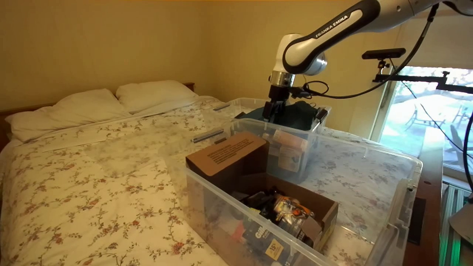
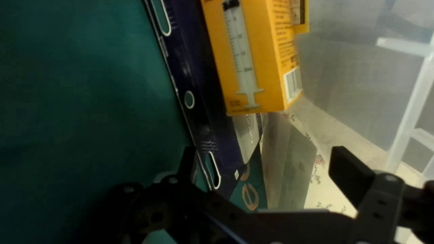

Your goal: Transfer one packet to the storage box on the left

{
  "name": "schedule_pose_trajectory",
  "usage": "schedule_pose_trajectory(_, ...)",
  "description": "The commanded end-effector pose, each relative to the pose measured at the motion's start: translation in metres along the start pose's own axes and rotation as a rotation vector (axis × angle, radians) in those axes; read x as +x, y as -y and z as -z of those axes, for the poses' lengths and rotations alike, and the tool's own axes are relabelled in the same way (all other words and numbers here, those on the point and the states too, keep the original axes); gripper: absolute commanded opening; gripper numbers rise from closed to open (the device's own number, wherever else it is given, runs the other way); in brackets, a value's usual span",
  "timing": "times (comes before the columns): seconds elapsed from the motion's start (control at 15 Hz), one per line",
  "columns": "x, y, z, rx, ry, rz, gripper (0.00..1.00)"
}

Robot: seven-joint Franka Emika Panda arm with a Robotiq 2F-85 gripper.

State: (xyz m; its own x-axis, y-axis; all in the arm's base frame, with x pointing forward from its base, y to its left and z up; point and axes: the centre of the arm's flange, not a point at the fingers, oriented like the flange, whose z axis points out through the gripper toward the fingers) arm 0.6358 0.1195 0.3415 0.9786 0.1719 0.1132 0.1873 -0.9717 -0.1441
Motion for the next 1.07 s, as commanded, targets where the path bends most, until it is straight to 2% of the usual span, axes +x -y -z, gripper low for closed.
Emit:
schedule_pose_trajectory(0.0,0.012,0.012,-0.005,-0.12,-0.069,0.026,1.0)
schedule_pose_trajectory(0.13,0.018,0.016,-0.01,-0.177,-0.112,0.06,1.0)
schedule_pose_trajectory(0.33,0.02,0.019,-0.028,-0.226,-0.086,0.077,1.0)
schedule_pose_trajectory(0.73,0.026,0.01,-0.059,-0.244,-0.022,0.057,1.0)
schedule_pose_trajectory(0.93,0.026,0.014,-0.07,-0.187,0.054,0.062,0.84)
schedule_pose_trajectory(1.0,0.026,0.016,-0.073,-0.18,0.081,0.061,0.68)
